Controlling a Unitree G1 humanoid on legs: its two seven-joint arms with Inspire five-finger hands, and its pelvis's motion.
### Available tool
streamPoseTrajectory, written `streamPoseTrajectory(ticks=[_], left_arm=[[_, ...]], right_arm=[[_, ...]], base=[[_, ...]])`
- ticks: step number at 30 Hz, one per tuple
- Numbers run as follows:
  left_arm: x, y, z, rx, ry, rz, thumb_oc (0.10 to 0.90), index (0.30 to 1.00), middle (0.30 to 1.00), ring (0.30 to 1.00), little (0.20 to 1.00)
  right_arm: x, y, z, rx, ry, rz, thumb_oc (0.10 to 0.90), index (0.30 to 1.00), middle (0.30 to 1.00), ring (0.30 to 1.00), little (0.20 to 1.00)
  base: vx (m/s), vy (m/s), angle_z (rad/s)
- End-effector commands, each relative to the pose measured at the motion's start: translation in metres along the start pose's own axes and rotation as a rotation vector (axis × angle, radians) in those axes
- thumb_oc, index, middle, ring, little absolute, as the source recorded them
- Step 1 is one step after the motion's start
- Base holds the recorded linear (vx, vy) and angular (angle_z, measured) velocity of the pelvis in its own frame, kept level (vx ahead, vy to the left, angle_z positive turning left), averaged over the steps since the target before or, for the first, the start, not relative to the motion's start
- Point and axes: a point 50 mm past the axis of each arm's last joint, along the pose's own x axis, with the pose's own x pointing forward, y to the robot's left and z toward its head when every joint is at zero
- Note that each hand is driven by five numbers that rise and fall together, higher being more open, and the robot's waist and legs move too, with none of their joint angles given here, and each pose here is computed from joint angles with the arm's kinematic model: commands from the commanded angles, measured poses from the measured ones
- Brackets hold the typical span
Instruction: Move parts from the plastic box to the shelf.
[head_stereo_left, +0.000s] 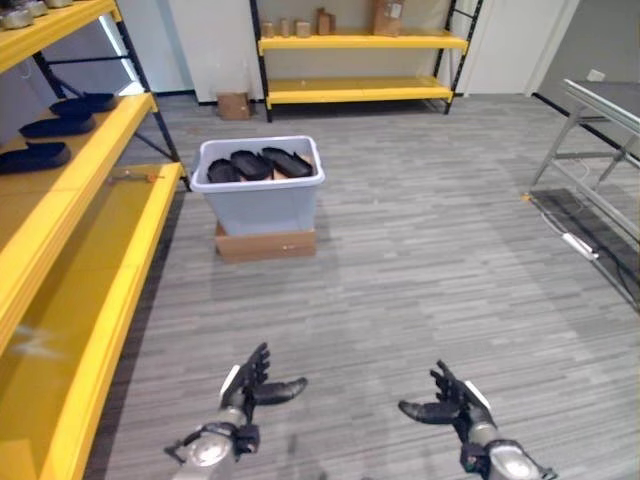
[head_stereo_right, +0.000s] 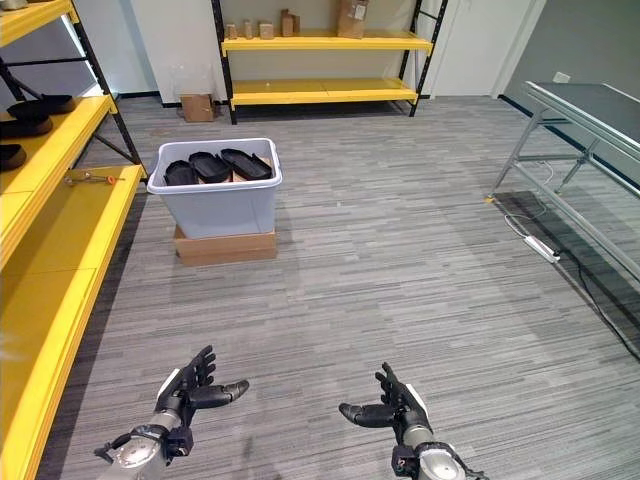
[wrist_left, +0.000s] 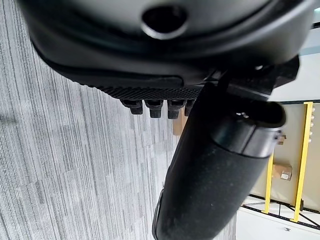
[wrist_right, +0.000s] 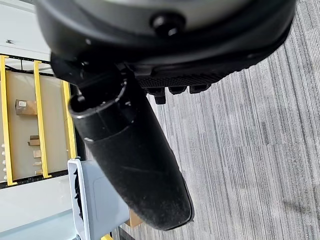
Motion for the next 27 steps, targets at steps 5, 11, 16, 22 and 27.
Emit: streamPoseTrajectory(ticks=[5,11,16,22,27], left_arm=[[0.0125,-0.0079,0.0454,-0.027,-0.219,-0.026,0.900,1.000,1.000,1.000,1.000],[0.0118,-0.0082,0.0424,-0.028,-0.208,-0.027,0.900,1.000,1.000,1.000,1.000],[0.0123,-0.0069,0.0428,-0.021,-0.208,-0.023,0.900,1.000,1.000,1.000,1.000],[0.0133,-0.0079,0.0432,-0.012,-0.207,-0.031,0.900,1.000,1.000,1.000,1.000],[0.0136,-0.0087,0.0437,-0.010,-0.209,-0.036,0.900,1.000,1.000,1.000,1.000]], right_arm=[[0.0061,-0.0036,0.0428,-0.019,-0.213,0.004,0.900,1.000,1.000,1.000,1.000],[0.0060,-0.0031,0.0419,-0.020,-0.210,0.005,0.900,1.000,1.000,1.000,1.000],[0.0057,-0.0042,0.0424,-0.024,-0.212,0.002,0.900,1.000,1.000,1.000,1.000],[0.0057,-0.0045,0.0426,-0.024,-0.212,0.001,0.900,1.000,1.000,1.000,1.000],[0.0060,-0.0042,0.0421,-0.021,-0.210,0.002,0.900,1.000,1.000,1.000,1.000]], base=[[0.00,0.000,0.00],[0.00,0.000,0.00],[0.00,0.000,0.00],[0.00,0.000,0.00],[0.00,0.000,0.00]])
